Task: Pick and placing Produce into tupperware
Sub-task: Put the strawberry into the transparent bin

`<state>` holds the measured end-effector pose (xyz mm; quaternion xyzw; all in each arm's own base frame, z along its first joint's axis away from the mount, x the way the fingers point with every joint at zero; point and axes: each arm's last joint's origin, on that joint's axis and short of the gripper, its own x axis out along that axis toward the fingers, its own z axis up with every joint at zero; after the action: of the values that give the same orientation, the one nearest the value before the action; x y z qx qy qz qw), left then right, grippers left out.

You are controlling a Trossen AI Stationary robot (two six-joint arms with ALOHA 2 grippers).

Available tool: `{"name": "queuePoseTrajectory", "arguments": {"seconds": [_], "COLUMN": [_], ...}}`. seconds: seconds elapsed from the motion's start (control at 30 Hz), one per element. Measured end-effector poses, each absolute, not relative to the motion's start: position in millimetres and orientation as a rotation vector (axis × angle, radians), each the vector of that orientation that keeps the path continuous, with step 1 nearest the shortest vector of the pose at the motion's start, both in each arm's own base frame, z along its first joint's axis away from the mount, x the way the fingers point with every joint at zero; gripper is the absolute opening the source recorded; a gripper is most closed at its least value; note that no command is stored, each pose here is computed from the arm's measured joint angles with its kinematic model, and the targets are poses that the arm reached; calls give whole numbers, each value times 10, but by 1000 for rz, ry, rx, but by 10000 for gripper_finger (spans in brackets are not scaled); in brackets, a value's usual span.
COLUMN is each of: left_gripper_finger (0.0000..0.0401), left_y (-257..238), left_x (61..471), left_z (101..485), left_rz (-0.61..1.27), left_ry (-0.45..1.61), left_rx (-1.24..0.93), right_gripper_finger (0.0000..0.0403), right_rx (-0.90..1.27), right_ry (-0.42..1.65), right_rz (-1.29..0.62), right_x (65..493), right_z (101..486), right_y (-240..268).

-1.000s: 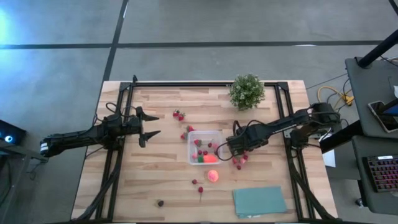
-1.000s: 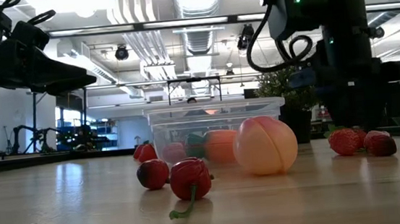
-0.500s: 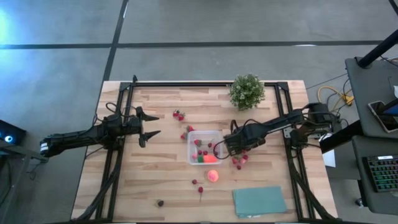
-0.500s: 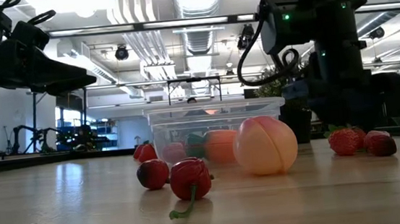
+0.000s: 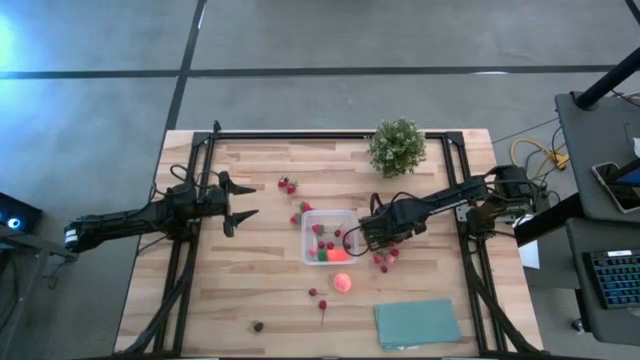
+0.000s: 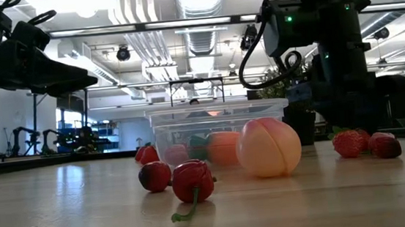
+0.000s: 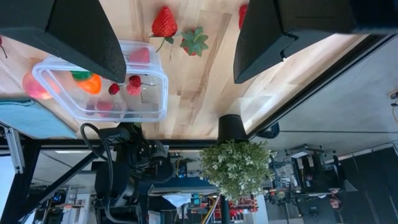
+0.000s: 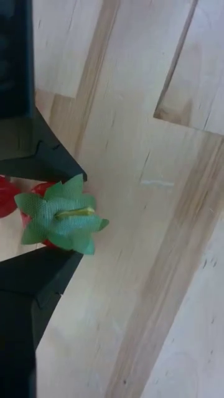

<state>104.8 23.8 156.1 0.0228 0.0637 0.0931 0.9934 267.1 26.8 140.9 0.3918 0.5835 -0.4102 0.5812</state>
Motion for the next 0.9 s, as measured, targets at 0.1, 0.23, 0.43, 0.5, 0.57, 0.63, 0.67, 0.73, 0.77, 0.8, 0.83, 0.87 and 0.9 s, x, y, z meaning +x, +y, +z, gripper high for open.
{"name": "queuePoseTrajectory", "arguments": {"seconds": [0.1,0.23,0.43,0.5,0.57,0.63,0.67,0.73,0.77,0.8,0.83,0.87,0.9], "left_gripper_finger": [283,283,283,283,283,283,283,283,283,283,283,283,283], "left_y": [238,238,238,238,238,238,238,238,238,238,238,238,238], "left_x": [1048,1048,1048,1048,1048,1048,1048,1048,1048,1049,1049,1049,1049], "left_z": [1561,1561,1561,1561,1561,1561,1561,1560,1561,1560,1560,1560,1561], "left_rz": [186,187,186,186,186,186,186,186,186,187,186,186,186], "left_ry": [127,127,128,127,127,128,127,128,128,128,129,129,128], "left_rx": [46,46,46,46,46,46,46,46,46,46,45,46,46], "right_gripper_finger": [140,140,150,149,147,145,145,147,150,152,156,160,165], "right_rx": [916,942,966,947,925,907,896,887,885,887,891,889,888], "right_ry": [1363,1338,1227,1150,1065,984,956,910,908,914,915,918,925], "right_rz": [-961,-968,-914,-849,-773,-686,-650,-605,-595,-586,-584,-584,-581], "right_x": [2664,2657,2764,2868,3001,3142,3214,3354,3416,3479,3544,3601,3655], "right_z": [1418,1463,1728,1908,2102,2301,2370,2466,2472,2470,2467,2456,2442], "right_y": [268,265,266,266,262,257,254,239,227,215,203,203,205]}}
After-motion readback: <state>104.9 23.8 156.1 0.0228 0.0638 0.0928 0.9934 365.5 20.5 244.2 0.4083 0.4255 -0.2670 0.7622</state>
